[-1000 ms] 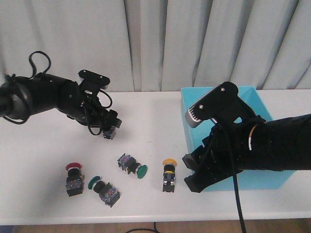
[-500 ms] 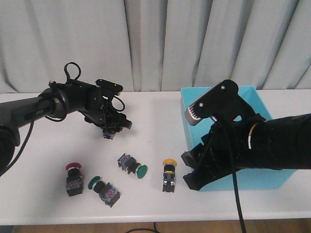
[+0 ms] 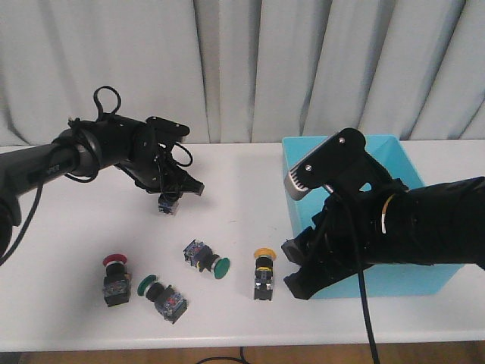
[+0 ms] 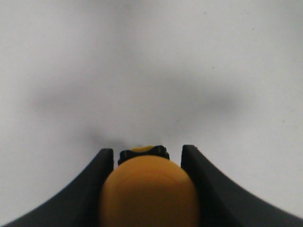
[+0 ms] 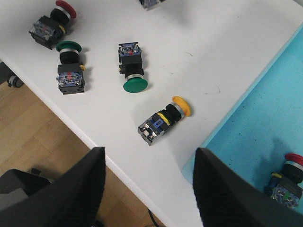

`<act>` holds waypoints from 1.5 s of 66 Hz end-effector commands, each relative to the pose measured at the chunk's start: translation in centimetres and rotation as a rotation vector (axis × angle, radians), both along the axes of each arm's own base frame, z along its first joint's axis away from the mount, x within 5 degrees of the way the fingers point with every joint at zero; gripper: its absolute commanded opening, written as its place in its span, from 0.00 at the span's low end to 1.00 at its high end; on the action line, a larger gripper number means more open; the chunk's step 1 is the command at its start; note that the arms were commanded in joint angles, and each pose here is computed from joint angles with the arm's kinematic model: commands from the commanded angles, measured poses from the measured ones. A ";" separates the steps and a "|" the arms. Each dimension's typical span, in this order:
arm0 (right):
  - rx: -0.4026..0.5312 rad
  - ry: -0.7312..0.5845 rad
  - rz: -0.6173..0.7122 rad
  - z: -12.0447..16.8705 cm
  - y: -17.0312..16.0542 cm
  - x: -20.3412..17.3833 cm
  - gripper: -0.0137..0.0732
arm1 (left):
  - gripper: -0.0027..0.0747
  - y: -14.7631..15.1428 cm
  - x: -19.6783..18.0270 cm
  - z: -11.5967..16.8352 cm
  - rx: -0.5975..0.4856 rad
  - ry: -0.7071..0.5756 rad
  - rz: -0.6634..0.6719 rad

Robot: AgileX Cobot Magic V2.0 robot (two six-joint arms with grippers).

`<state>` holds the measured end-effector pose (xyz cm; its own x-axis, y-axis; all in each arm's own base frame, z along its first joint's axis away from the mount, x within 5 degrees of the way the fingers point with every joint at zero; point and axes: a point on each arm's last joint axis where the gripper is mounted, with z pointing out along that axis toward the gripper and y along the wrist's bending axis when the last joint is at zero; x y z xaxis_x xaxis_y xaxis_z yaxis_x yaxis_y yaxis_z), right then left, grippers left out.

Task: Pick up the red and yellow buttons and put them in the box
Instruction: 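Reach the left gripper to the yellow-capped button and grasp it, then bring the yellow button with the left gripper toward the right gripper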

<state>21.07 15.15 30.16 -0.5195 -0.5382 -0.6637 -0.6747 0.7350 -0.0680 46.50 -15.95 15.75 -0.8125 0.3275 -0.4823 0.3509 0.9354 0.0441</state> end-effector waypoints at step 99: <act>-0.055 0.002 0.035 0.7 -0.4 -0.3 0.64 | 0.22 2.9 -27.3 13.7 -0.219 -0.460 -0.477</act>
